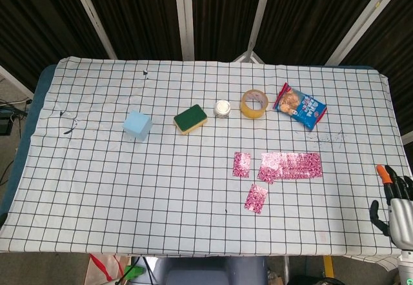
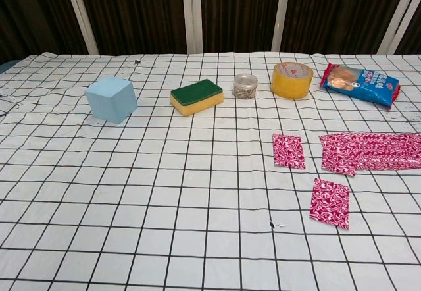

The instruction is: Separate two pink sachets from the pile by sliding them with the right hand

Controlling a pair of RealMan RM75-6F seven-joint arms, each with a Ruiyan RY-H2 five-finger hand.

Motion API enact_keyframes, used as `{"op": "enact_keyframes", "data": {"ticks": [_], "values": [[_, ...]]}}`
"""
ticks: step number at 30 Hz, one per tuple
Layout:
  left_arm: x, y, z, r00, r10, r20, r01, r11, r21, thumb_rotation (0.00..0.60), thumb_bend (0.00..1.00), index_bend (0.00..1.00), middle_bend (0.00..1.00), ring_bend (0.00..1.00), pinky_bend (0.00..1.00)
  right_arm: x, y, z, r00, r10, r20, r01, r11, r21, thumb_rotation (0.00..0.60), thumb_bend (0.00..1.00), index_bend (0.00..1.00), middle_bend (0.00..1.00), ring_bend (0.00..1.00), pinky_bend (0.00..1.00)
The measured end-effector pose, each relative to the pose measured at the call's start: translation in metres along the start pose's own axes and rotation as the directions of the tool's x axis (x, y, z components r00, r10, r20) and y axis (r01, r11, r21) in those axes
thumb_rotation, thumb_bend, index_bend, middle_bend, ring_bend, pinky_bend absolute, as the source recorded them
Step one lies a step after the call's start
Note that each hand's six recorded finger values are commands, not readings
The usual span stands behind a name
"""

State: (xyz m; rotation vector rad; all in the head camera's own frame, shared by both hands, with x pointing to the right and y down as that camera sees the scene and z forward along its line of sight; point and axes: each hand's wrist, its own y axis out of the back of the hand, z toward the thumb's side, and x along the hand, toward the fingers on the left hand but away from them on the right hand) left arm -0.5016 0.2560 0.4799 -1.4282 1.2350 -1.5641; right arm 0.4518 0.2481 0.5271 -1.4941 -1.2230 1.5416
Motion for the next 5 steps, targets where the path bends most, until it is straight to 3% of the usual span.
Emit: {"op": "enact_keyframes", "data": {"ticks": [5], "values": [[0.0001,-0.0001,0.0011,1.0,0.002,0.005,-0.002,1.0,0.0,0.6,0.32,0.16,0.0,0.0,0.1,-0.0005,0.0039,0.0001,1.0,-0.023,-0.005,0.023,1.0,-0.013,0.6,0.65,0.0,0.06,0.12,0.07]]}}
